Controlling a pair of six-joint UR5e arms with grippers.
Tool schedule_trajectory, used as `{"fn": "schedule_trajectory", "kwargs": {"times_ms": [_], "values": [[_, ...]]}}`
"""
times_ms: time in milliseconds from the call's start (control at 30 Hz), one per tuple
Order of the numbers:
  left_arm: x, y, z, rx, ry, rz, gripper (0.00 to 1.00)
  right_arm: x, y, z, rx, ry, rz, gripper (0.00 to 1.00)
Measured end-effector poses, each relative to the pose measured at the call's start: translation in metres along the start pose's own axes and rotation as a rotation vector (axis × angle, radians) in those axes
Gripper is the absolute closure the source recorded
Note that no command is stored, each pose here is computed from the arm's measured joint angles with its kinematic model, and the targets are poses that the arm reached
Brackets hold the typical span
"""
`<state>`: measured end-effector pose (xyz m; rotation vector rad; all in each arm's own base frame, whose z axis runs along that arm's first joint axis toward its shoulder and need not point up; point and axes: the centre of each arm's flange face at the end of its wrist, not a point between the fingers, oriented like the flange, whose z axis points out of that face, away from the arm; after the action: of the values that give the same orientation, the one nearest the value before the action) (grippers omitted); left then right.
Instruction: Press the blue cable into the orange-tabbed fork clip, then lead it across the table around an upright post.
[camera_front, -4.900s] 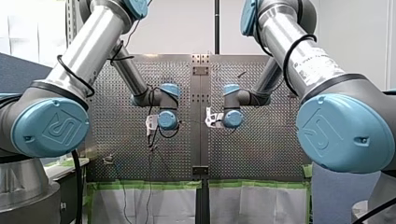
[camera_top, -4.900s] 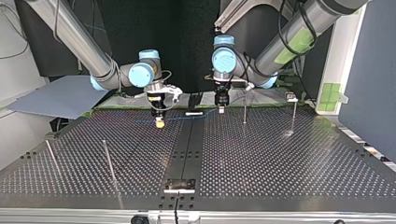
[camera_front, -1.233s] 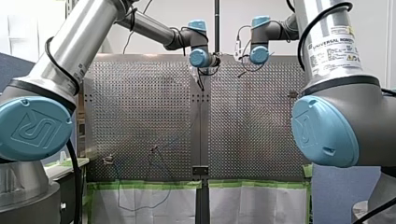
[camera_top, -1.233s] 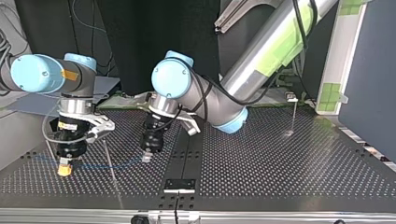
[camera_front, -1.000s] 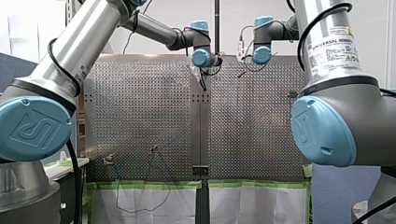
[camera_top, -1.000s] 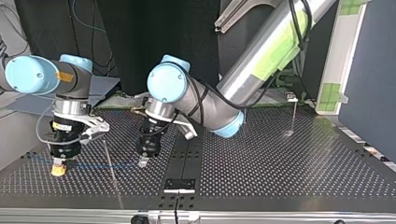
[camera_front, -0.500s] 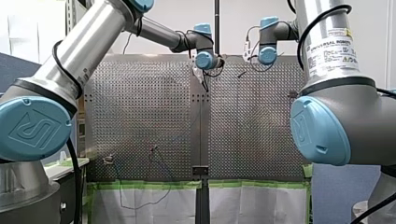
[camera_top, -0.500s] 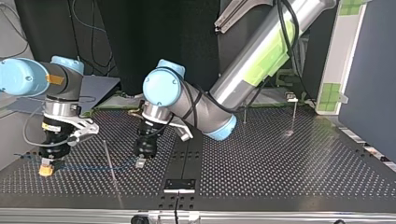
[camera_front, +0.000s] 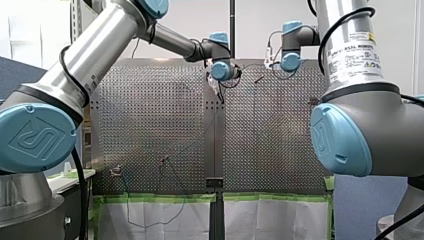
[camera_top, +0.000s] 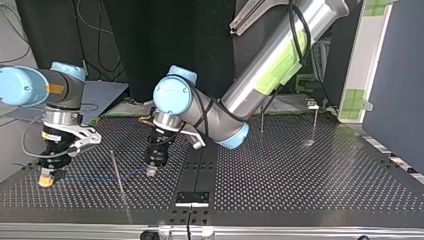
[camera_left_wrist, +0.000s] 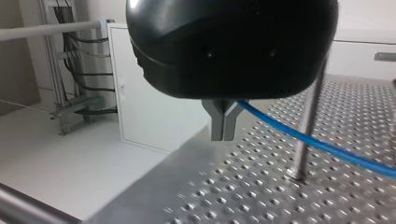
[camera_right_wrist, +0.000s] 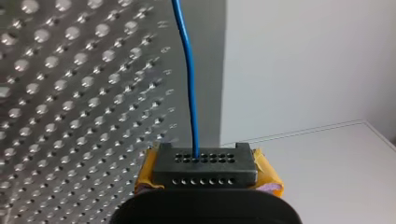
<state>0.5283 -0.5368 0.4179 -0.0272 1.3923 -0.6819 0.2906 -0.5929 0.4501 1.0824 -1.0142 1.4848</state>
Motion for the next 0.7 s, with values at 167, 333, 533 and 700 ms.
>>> {"fn": "schedule_trajectory", "kwargs": {"times_ms": [167, 333, 533, 700], "values": [[0.019, 0.008, 0.003, -0.01, 0.02, 0.014, 1.0, -0.011, 0.003, 0.001, -0.003, -0.017, 0.005, 1.0], [0.033, 0.014, 0.005, -0.018, 0.032, 0.022, 1.0, -0.02, 0.005, 0.002, -0.004, -0.031, 0.007, 1.0], [0.038, 0.016, 0.006, -0.022, 0.034, 0.024, 1.0, -0.042, 0.008, -0.003, -0.009, -0.069, 0.003, 1.0], [0.038, 0.017, 0.006, -0.023, 0.033, 0.024, 1.0, -0.069, 0.01, -0.011, -0.013, -0.119, -0.003, 1.0]]}}
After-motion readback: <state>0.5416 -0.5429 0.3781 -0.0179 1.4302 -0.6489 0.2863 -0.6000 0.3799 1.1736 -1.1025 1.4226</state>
